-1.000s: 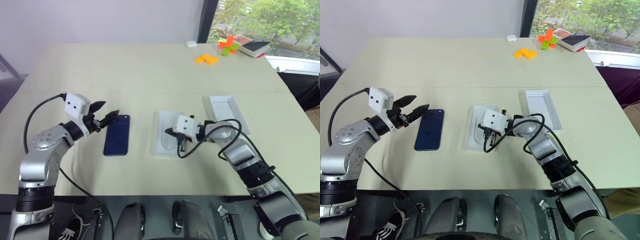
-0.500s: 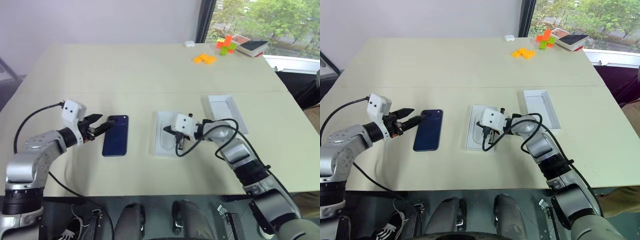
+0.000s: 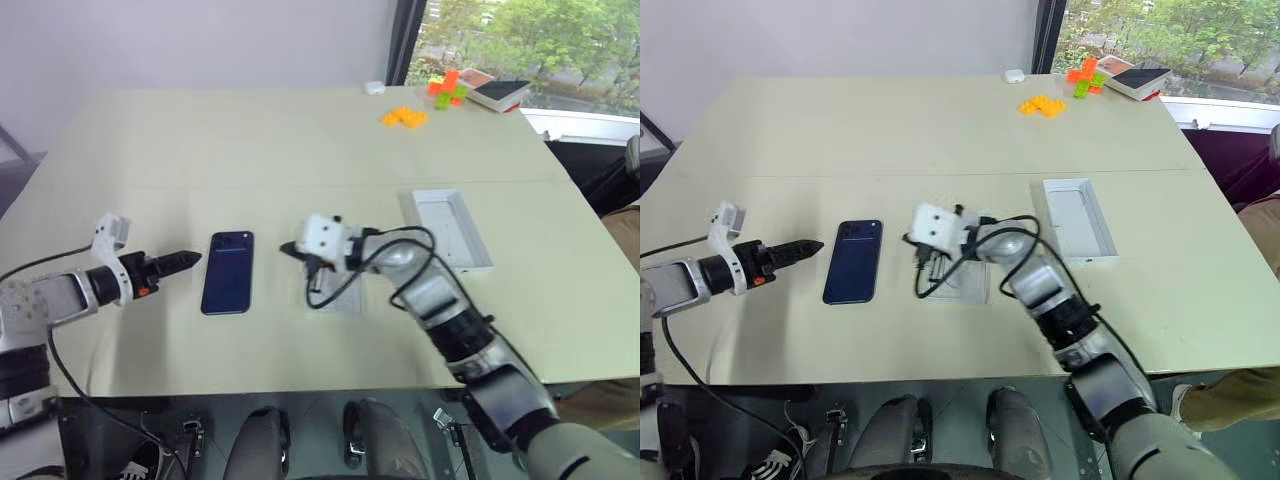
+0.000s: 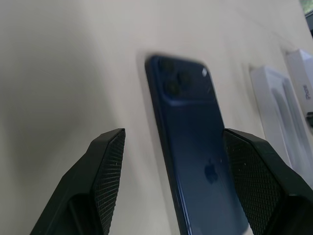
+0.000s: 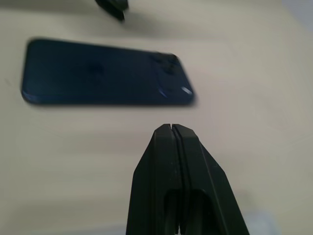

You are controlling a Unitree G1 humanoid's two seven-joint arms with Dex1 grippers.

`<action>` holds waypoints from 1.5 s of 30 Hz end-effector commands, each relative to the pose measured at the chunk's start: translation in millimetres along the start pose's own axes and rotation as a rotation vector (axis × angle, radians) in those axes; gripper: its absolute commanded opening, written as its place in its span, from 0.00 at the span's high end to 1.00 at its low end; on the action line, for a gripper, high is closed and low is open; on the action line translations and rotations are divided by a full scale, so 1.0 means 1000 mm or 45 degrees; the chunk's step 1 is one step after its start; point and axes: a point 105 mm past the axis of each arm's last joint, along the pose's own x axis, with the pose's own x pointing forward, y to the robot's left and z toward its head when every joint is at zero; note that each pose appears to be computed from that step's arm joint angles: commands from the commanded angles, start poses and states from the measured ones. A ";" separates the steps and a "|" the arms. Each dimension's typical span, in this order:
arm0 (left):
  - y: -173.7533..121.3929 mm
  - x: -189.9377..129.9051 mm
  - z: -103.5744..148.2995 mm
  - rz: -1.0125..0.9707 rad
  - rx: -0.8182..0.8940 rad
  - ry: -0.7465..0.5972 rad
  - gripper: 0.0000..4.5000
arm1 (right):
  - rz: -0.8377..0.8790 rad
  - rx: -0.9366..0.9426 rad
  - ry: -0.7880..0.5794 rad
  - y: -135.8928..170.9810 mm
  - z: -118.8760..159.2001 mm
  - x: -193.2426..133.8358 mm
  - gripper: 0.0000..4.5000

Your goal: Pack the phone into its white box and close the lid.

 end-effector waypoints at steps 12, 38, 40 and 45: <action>-0.005 0.026 -0.023 -0.024 -0.113 0.178 0.26 | 0.169 0.206 0.320 0.017 -0.013 0.034 0.99; -0.020 0.057 -0.036 -0.169 -0.249 0.247 0.26 | 0.069 0.192 0.385 0.004 -0.029 0.042 0.99; -0.018 0.056 -0.037 -0.168 -0.262 0.239 0.26 | 0.062 0.174 0.379 0.003 -0.029 0.042 0.99; -0.014 0.057 -0.041 -0.173 -0.302 0.221 0.43 | 0.058 0.178 0.380 0.001 -0.030 0.041 1.00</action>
